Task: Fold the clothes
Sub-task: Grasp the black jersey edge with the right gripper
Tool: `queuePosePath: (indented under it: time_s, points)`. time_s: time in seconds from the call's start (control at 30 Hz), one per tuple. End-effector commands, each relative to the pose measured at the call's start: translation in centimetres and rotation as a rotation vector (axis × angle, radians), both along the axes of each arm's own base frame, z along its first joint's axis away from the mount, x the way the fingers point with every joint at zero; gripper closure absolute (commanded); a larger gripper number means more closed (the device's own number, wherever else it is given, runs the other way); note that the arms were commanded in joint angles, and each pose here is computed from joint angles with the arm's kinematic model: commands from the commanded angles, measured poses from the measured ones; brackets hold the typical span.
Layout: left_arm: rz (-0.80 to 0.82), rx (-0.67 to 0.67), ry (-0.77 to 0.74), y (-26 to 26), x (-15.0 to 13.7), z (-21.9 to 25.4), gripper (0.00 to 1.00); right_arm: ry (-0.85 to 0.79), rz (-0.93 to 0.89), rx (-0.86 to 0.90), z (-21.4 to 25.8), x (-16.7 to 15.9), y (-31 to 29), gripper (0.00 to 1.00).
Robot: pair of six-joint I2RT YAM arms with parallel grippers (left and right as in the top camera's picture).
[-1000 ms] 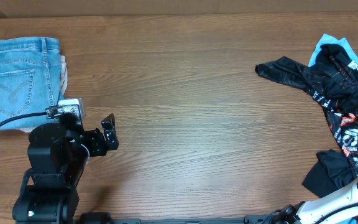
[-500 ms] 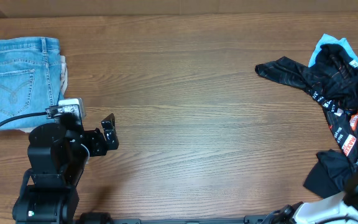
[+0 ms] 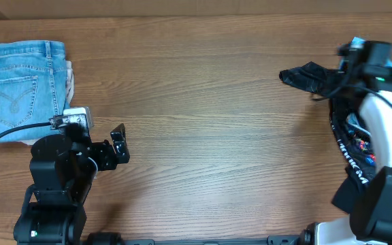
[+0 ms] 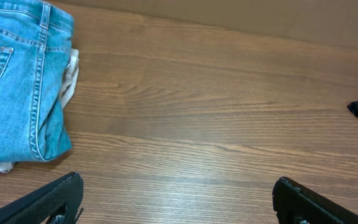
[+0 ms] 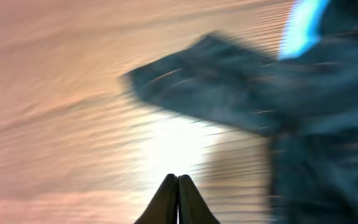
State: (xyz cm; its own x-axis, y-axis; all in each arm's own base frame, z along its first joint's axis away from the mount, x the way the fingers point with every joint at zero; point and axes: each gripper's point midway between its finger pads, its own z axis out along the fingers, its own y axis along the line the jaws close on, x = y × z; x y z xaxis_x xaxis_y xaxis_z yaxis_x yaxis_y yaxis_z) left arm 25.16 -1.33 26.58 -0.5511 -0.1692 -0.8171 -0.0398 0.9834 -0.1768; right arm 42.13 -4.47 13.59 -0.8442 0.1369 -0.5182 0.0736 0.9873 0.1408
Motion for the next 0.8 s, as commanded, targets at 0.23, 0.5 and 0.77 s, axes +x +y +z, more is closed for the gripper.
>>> queuePosePath:
  time_s: [0.23, 0.5, 0.77]
  points:
    - [0.002, -0.002, -0.032, 0.0, 0.1, 1.3, 0.0, 0.014, -0.104, -0.271, 1.2, -0.5, 3.9, 0.59]
    - [0.003, -0.002, -0.033, 0.0, 0.1, 1.3, 0.0, 0.127, -0.284, -0.276, -0.8, -3.2, -3.4, 0.46]
    - [0.002, -0.003, -0.04, -0.1, 0.2, 1.5, 0.0, 0.167, -0.457, -0.262, -4.9, -5.0, -10.4, 0.42]
